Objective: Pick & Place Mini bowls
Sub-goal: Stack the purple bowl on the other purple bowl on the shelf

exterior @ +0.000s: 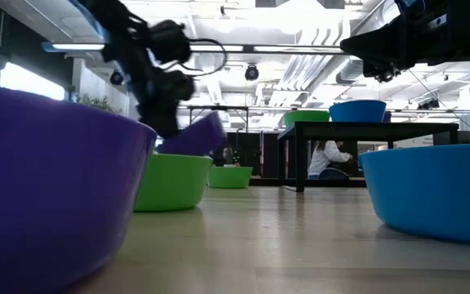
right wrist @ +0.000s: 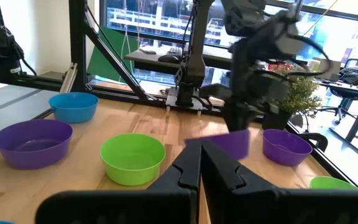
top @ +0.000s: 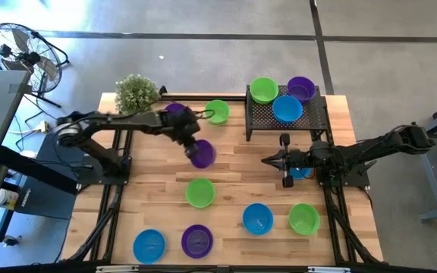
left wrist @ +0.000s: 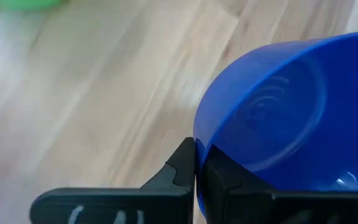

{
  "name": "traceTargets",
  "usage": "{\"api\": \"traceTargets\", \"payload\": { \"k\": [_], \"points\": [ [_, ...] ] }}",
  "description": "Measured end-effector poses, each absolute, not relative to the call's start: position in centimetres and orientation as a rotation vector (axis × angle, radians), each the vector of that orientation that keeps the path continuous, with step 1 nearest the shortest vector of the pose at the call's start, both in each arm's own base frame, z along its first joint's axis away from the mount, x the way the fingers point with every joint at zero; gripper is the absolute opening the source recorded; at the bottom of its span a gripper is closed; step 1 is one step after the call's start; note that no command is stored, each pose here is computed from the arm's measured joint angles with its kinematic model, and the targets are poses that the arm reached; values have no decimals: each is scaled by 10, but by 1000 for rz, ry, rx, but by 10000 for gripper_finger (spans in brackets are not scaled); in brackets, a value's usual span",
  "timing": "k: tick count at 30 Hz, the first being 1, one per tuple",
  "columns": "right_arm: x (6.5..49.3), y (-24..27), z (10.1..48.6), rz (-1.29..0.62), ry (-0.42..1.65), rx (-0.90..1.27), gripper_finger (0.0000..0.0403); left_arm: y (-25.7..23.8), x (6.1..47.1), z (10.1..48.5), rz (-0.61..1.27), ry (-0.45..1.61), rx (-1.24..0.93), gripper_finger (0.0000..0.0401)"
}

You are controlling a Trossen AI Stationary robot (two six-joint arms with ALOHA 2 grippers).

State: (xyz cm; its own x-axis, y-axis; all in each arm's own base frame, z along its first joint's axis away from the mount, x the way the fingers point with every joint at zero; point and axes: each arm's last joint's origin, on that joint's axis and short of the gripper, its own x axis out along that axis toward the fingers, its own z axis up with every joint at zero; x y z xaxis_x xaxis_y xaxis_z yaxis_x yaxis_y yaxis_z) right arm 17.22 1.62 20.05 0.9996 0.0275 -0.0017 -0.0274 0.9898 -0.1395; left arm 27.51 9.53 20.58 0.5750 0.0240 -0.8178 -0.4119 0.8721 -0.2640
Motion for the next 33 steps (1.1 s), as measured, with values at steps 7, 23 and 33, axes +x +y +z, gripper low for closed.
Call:
{"api": "traceTargets", "payload": {
  "k": [7, 23, 33],
  "points": [
    [172, 16, 200, 24, 0, -140, 0, 107, 317, 185, 188, 1003, -449, 1],
    [172, 15, 199, -20, 17, -141, 0, 113, 333, 176, 174, 1028, -418, 58],
    [172, 15, 199, -20, 18, -141, 0, 105, 324, 213, 197, 935, -269, 69]
  ]
}}
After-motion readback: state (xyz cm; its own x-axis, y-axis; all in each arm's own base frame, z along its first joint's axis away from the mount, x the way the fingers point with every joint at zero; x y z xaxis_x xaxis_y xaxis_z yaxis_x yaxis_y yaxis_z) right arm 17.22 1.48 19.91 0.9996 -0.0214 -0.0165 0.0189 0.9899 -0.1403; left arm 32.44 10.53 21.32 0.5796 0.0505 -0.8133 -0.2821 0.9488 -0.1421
